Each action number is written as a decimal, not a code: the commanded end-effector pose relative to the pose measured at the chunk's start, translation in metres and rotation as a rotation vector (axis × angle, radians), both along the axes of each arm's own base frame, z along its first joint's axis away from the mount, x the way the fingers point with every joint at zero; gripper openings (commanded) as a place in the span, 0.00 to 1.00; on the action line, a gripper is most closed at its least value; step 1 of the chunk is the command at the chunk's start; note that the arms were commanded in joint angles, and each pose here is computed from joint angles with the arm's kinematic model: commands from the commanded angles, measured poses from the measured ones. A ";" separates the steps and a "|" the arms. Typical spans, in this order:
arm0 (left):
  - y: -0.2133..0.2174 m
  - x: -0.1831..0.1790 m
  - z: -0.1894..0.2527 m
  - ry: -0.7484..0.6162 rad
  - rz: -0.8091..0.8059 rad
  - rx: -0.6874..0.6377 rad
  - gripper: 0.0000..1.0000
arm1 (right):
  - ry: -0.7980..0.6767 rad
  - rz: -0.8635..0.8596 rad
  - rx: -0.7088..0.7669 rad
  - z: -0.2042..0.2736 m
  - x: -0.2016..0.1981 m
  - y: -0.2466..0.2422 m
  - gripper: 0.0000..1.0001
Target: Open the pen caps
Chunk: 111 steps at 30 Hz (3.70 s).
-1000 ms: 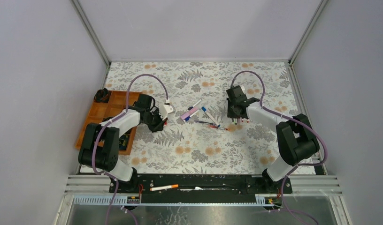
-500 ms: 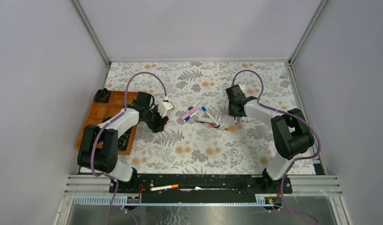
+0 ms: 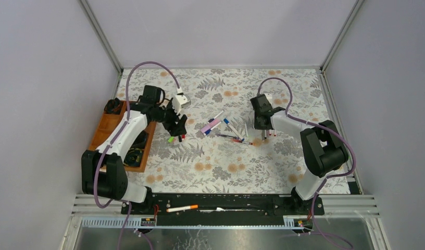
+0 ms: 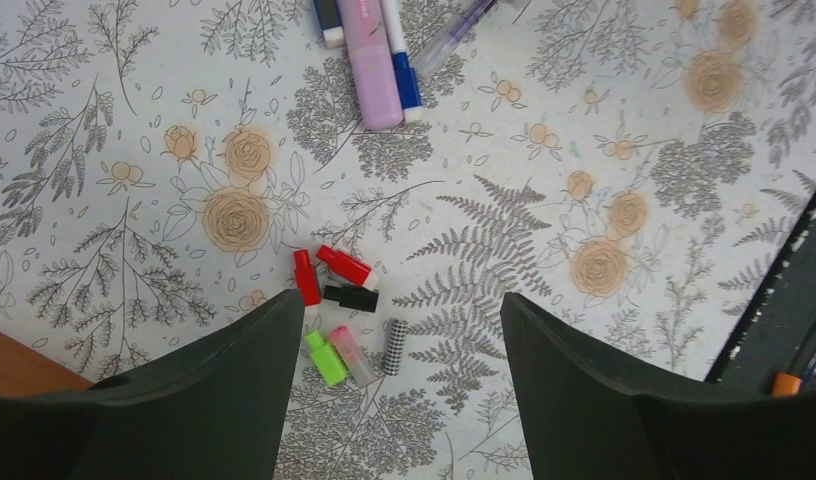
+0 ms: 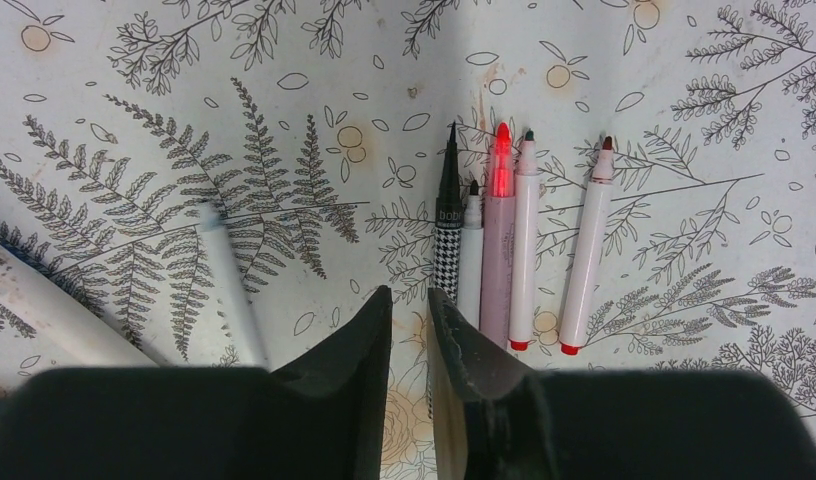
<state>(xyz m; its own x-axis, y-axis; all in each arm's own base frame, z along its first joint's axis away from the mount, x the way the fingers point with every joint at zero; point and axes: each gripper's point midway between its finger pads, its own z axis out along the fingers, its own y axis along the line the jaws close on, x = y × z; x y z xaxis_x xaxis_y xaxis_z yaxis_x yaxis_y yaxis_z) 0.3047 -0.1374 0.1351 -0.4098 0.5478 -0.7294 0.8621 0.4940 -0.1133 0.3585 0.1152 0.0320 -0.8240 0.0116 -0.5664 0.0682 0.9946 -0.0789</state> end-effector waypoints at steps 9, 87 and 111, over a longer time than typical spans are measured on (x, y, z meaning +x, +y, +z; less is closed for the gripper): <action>0.001 -0.004 0.040 0.037 0.025 -0.099 0.80 | -0.077 0.055 0.077 0.032 0.015 0.019 0.28; -0.002 -0.023 0.060 0.040 -0.041 -0.126 0.80 | 0.238 0.451 0.349 -0.014 -0.088 0.091 0.66; -0.007 -0.034 0.075 0.038 -0.104 -0.161 0.80 | 0.281 0.669 0.191 -0.044 -0.145 0.144 0.28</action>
<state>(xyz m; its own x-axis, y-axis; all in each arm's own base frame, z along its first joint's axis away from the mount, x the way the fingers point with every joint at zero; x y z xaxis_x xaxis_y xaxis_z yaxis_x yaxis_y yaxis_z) 0.2769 -0.1423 0.1981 -0.4172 0.4726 -0.7763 0.8826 0.4143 -0.2221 0.2354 0.2601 0.0117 -0.7972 -0.4057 -0.4471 -0.5301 0.8247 0.1970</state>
